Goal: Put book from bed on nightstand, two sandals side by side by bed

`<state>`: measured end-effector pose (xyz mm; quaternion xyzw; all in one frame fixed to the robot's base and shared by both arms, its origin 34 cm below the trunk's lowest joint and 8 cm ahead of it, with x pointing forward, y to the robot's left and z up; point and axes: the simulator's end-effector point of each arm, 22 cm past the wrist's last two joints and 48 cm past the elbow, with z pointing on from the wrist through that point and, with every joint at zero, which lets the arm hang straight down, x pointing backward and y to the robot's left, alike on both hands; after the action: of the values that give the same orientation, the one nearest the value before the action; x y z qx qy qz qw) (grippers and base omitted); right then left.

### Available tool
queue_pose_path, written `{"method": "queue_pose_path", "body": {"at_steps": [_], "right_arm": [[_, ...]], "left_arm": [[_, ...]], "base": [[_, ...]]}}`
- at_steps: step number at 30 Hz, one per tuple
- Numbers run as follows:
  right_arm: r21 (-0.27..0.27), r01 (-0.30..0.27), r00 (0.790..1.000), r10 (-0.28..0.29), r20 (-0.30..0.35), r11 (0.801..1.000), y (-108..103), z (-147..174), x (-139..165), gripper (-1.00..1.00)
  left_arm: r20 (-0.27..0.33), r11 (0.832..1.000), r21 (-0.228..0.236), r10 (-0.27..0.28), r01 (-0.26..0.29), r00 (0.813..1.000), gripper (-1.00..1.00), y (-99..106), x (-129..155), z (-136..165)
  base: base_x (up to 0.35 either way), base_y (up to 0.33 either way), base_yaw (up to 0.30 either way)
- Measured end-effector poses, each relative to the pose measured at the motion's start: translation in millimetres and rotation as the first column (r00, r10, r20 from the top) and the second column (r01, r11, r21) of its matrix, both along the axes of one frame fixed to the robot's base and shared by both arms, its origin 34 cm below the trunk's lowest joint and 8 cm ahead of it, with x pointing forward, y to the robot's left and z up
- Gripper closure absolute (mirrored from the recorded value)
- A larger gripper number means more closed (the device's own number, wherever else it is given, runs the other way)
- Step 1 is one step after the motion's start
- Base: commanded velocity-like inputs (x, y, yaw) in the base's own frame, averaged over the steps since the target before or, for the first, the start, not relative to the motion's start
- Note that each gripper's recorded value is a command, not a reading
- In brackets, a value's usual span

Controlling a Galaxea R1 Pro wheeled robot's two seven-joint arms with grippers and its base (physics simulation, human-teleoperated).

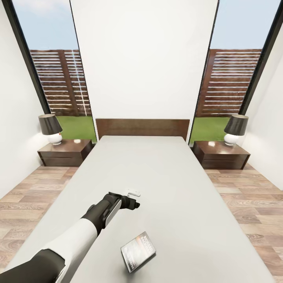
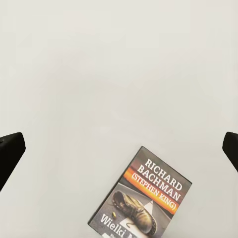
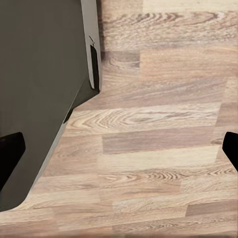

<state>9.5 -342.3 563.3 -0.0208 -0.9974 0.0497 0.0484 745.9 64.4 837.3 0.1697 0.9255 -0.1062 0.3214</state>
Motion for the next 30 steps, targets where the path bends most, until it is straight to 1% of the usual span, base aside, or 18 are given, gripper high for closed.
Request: {"method": "queue_pose_path", "body": {"at_steps": [26, 30], "right_arm": [[0.002, 0.001, 0.999, -0.001, -0.048, 1.000, 1, 7, -20, -1.00], [0.002, 0.002, 0.998, -0.002, -0.066, 1.000, 1, 8, -26, -1.00]], "left_arm": [[-0.053, 1.000, 0.004, -0.002, 0.002, 0.999, -1.00, -1, -6, -25], [-0.066, 1.000, 0.005, -0.002, 0.003, 0.998, -1.00, -1, -8, -30]], "base": [[0.000, 0.000, 0.000], [0.000, 0.000, 0.000]]}}
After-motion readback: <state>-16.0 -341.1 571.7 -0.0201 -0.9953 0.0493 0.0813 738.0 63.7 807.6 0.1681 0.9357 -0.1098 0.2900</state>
